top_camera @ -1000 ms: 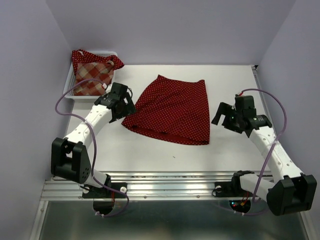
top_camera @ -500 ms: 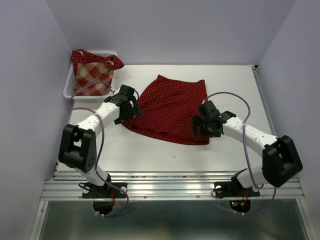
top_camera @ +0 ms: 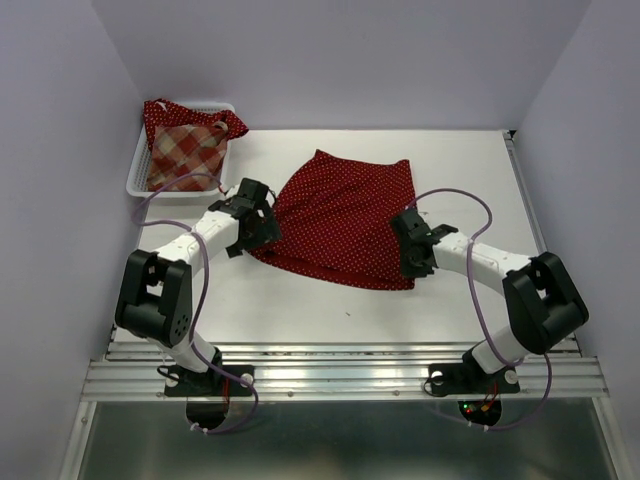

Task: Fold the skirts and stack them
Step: Flatten the skirt out

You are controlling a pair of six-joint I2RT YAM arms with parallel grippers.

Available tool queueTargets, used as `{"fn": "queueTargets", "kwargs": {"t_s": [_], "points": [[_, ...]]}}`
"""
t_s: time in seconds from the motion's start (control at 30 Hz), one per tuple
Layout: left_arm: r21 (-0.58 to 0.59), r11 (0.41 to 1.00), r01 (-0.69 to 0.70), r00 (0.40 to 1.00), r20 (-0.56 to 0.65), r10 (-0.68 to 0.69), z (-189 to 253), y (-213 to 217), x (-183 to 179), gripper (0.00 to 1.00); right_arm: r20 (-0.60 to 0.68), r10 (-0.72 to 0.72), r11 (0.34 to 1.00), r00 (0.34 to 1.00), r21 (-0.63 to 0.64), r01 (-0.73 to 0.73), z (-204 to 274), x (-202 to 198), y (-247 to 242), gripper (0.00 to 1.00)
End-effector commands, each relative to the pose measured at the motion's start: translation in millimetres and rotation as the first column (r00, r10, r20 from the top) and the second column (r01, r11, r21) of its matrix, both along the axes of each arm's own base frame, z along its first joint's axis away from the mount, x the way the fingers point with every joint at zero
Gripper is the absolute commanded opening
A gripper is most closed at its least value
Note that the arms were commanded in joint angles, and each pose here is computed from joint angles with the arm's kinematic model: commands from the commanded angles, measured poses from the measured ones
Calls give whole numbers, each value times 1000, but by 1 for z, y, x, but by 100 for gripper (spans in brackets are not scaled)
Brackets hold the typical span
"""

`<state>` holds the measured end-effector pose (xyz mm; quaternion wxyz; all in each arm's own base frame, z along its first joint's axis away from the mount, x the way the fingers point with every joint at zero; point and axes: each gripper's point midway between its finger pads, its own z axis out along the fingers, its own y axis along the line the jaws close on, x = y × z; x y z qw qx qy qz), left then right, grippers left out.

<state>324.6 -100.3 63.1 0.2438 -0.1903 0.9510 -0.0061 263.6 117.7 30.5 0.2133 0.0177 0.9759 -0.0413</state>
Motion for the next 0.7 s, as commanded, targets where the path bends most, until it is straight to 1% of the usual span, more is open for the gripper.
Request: {"fn": "queueTargets", "kwargs": {"t_s": [0.0,0.1,0.17,0.23,0.27,0.3,0.33,0.37,0.4,0.43,0.47,0.5,0.53,0.57,0.6,0.67], "points": [[6,1000,-24,998,66,24,18,7,4,99,92,-76,996,993,-33,79,20,11,-9,8],[-5,1000,-20,997,79,20,22,4,9,99,164,-140,990,977,-1,142,50,4,-23,8],[-7,1000,-13,997,79,14,22,3,10,99,175,-205,979,963,29,203,56,-3,-39,8],[-6,1000,-10,997,75,10,21,2,11,99,164,-304,952,939,78,295,55,-11,-65,8],[-3,1000,-7,997,72,8,20,2,11,99,155,-339,939,928,116,324,51,-24,-74,7],[-1,1000,-8,998,70,8,19,3,11,99,142,-366,927,920,138,348,47,-29,-80,8],[2,1000,-5,998,63,5,17,3,10,99,124,-386,917,914,157,366,43,-35,-82,13],[1,1000,-2,998,59,2,15,2,10,99,108,-420,902,901,158,402,35,-41,-87,19],[0,1000,-3,998,59,3,15,2,11,99,103,-419,903,902,153,402,35,-41,-87,28],[1,1000,-1,999,52,1,13,1,11,99,112,-425,902,898,134,410,38,-39,-90,29],[2,1000,-1,999,48,1,12,2,10,99,106,-466,884,879,95,457,39,-42,-100,32],[1,1000,1,999,46,-1,10,2,10,99,110,-488,873,866,70,483,42,-37,-105,43],[4,1000,-3,999,38,3,8,3,7,99,95,-477,879,874,68,472,42,-37,-103,55],[2,1000,-1,999,37,0,7,2,7,99,83,-453,891,888,67,449,43,-35,-100,71],[1,1000,0,999,37,0,6,2,6,99,64,-441,896,895,84,436,43,-31,-95,99],[-6,1000,1,999,44,-1,7,2,6,99,69,-409,910,910,98,402,48,-25,-90,100]]}}
